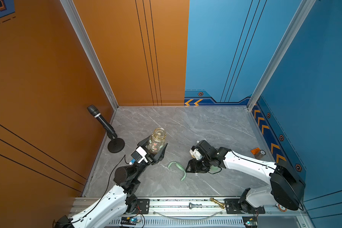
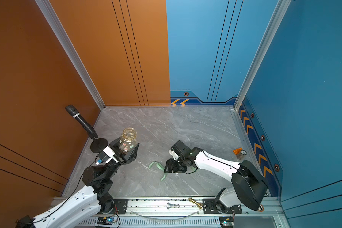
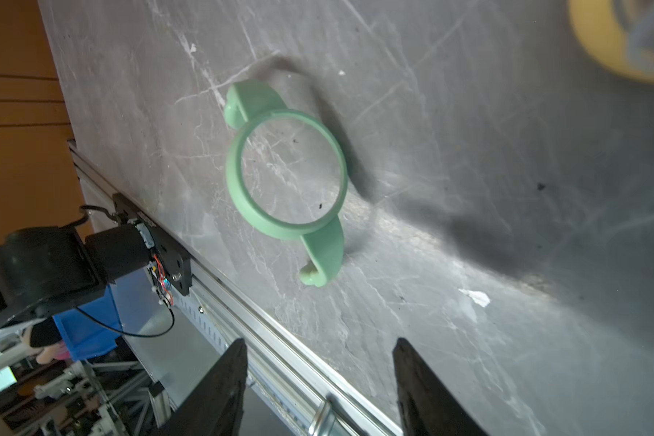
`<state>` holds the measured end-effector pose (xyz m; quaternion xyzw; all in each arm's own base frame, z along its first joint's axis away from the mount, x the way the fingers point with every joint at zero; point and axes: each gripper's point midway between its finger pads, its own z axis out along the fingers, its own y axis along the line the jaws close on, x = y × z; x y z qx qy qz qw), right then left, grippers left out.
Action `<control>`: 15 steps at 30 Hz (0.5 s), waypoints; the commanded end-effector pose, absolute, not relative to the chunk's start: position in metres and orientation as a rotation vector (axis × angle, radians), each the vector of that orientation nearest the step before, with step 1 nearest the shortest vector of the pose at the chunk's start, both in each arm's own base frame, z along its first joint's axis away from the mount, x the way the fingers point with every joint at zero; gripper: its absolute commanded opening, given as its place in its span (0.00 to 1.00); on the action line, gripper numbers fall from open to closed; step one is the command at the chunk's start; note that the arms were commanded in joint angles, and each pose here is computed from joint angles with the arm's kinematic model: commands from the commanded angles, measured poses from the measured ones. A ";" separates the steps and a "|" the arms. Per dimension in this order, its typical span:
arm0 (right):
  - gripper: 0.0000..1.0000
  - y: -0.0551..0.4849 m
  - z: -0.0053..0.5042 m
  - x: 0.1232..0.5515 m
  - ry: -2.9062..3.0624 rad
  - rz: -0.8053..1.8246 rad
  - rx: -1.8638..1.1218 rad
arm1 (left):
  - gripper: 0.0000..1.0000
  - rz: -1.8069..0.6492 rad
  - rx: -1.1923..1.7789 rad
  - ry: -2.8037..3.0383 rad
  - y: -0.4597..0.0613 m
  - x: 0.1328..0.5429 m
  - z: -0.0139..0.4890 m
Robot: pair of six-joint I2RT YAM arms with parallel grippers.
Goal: Assemble the baby bottles
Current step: Pick up the handle at the center of the board.
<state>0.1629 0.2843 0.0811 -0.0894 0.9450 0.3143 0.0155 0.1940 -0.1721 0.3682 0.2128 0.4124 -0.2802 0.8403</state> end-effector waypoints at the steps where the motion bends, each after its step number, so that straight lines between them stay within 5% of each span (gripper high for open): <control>1: 0.62 0.309 0.096 0.177 2.764 1.105 -0.185 | 0.40 -0.567 0.456 0.927 -0.174 0.200 0.354; 15: 0.40 0.310 0.032 0.167 2.852 0.964 -0.150 | 0.40 -0.560 0.461 0.942 -0.174 0.200 0.355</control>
